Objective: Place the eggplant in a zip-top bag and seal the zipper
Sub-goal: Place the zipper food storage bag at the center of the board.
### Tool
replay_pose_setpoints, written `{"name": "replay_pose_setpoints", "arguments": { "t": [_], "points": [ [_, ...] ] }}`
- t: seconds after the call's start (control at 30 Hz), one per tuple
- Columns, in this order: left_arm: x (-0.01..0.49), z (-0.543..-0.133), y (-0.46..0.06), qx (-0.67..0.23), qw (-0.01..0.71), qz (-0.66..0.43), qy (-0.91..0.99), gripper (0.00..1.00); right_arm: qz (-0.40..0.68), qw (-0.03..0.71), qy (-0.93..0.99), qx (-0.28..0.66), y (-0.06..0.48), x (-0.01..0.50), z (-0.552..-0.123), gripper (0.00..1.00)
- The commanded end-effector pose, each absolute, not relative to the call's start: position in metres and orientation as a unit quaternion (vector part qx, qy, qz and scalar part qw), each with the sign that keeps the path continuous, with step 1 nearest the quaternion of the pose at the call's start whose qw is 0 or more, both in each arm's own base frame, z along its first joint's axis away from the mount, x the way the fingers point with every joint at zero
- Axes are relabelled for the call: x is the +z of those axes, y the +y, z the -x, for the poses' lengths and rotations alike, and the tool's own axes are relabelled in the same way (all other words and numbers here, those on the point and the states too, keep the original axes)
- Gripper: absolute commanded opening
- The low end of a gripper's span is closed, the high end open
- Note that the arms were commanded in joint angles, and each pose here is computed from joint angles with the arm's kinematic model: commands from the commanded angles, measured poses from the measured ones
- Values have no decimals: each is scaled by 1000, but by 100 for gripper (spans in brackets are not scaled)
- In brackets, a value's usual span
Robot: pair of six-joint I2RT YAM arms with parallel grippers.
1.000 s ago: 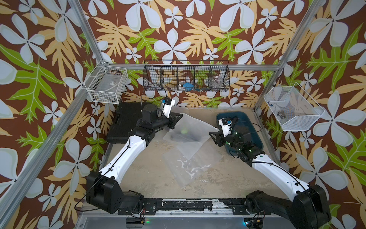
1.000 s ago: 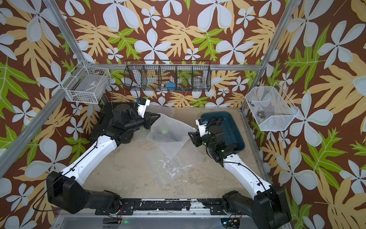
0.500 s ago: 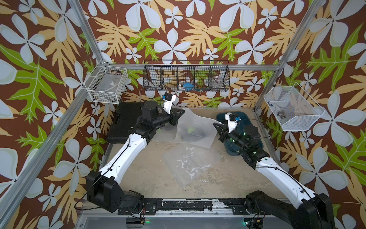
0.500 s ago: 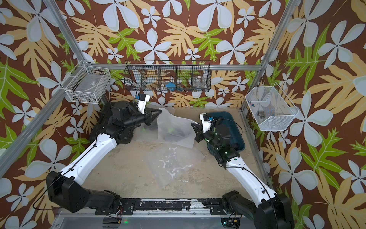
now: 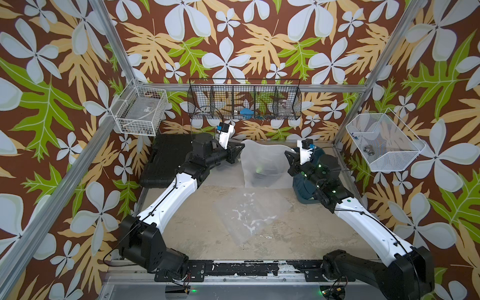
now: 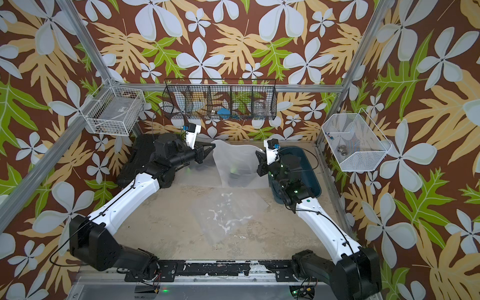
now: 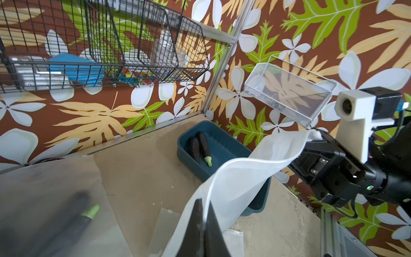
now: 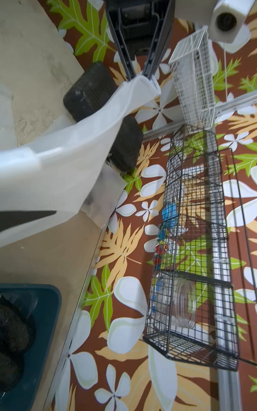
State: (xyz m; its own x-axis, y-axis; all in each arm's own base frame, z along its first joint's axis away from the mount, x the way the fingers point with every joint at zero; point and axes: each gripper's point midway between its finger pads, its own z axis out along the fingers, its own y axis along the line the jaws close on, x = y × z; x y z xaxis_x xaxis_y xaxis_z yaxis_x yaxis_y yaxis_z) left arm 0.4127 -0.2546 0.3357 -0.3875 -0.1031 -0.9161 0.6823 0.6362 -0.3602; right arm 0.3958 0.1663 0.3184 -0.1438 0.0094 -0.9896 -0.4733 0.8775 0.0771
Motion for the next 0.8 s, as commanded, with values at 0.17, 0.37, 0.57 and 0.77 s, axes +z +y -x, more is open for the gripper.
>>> {"name": "replay_pose_setpoints", "arguments": {
  "t": [0.17,0.37,0.57,0.77],
  "points": [
    [306,-498,-255,-305,562,-148,755,0,135,639,745,136,167,294,-465,0],
    [297,-546,-255,-261,578,-118,764,0,137,631,757,96,168,272,-509,0],
    [270,-578,-255,-234,568,-121,780,0,146,617,770,74,172,247,-544,2],
    [243,-599,-244,-241,563,-94,785,12,150,604,780,71,173,222,-574,11]
  ]
}}
